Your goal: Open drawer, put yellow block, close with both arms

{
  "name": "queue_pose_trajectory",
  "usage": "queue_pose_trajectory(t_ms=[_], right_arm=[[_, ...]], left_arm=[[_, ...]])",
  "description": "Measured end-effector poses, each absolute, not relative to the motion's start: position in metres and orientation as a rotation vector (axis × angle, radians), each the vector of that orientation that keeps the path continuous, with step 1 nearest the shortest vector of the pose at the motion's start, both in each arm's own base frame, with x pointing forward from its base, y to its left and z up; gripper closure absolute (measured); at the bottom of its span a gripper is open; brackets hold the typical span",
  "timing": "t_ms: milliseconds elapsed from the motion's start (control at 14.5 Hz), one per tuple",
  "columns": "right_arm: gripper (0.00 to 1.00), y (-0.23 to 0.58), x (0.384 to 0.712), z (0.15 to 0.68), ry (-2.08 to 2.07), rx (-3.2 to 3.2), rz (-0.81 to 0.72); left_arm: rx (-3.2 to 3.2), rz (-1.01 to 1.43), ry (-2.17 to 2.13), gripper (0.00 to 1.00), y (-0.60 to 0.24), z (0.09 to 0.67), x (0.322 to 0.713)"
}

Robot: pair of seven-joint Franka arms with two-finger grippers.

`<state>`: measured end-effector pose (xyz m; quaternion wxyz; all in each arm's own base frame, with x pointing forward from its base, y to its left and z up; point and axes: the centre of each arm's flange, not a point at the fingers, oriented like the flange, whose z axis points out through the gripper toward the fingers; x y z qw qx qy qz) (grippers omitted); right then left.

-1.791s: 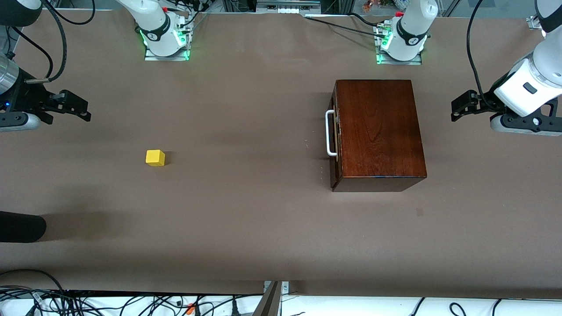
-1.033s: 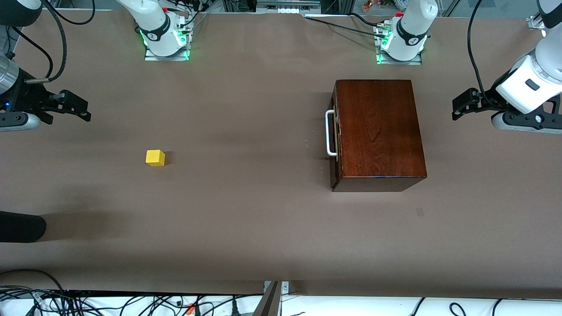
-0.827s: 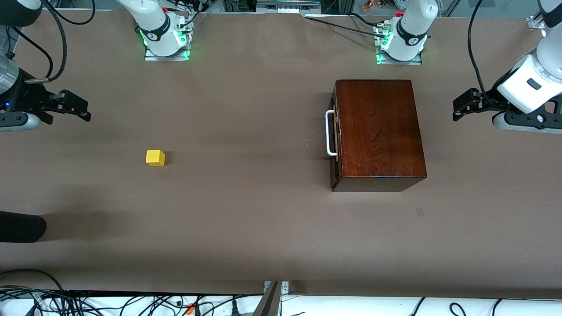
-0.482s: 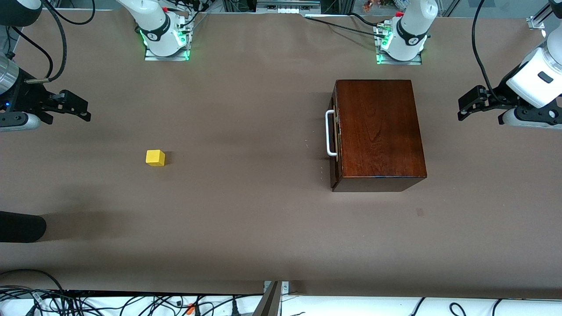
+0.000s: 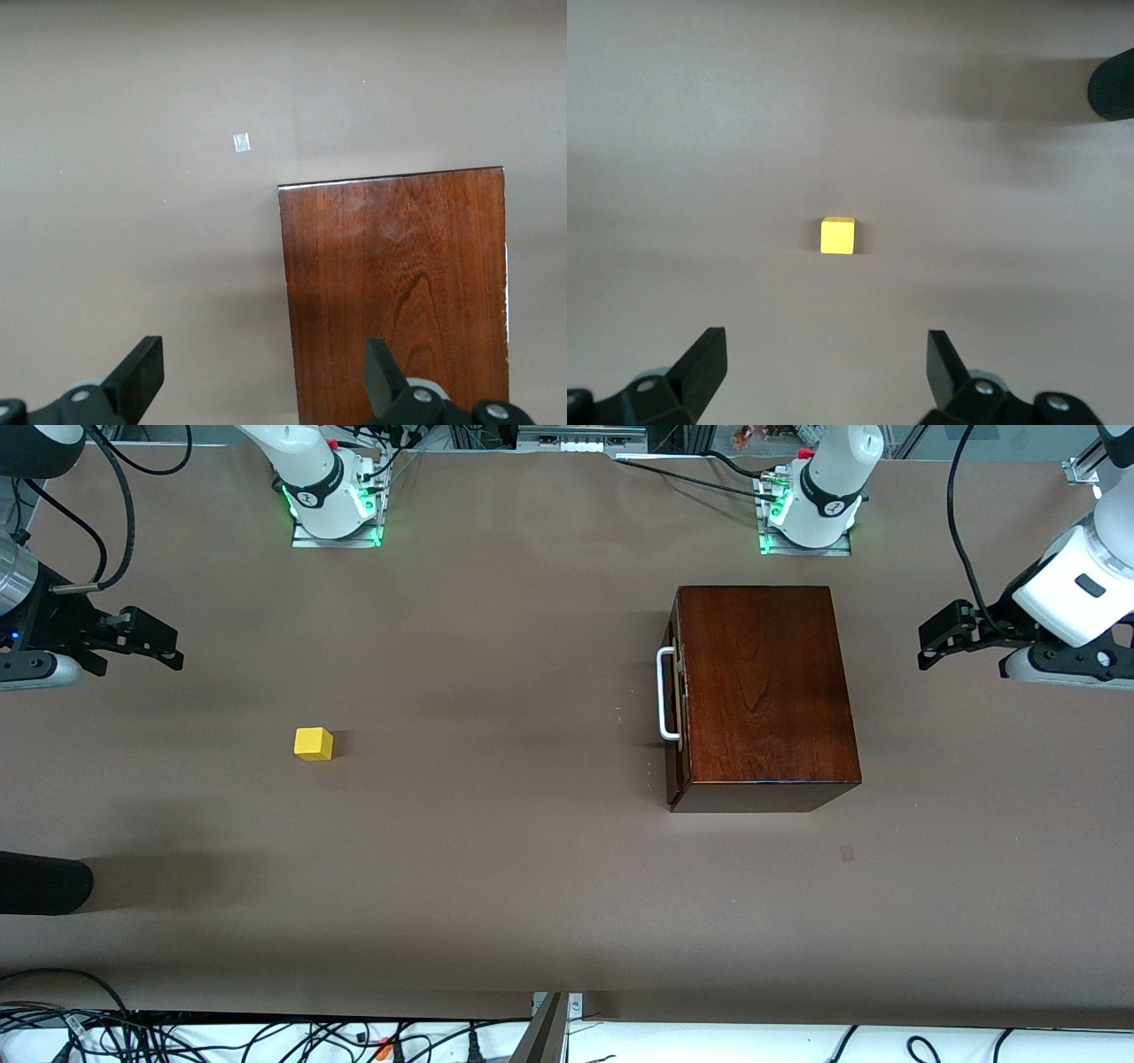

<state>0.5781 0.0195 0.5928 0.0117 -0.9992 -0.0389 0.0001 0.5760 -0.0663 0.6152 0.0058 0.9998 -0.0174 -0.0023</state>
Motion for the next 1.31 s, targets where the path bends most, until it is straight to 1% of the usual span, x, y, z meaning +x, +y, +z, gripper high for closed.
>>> queue_pose_trajectory(t_ms=[207,758,895,1171,1309], right_arm=[[0.0,0.02,0.578,0.593,-0.121,-3.116,0.0],[0.0,0.02,0.578,0.593,-0.121,-3.116,0.0],[0.0,0.02,0.578,0.593,-0.121,-3.116,0.0],[0.0,0.019,0.578,0.593,-0.121,-3.116,0.0],[0.0,0.019,0.578,0.593,-0.121,-3.116,0.0]], left_arm=[[3.128,-0.028,-0.002,0.0,-0.103,0.608,0.574],[3.097,-0.072,0.014,0.0,-0.278,0.567,0.545],[3.128,-0.068,0.005,0.0,-0.314,0.557,0.53],[3.216,-0.047,-0.032,0.0,-0.39,0.531,0.489],[3.25,-0.042,-0.058,0.0,-0.411,0.515,0.478]])
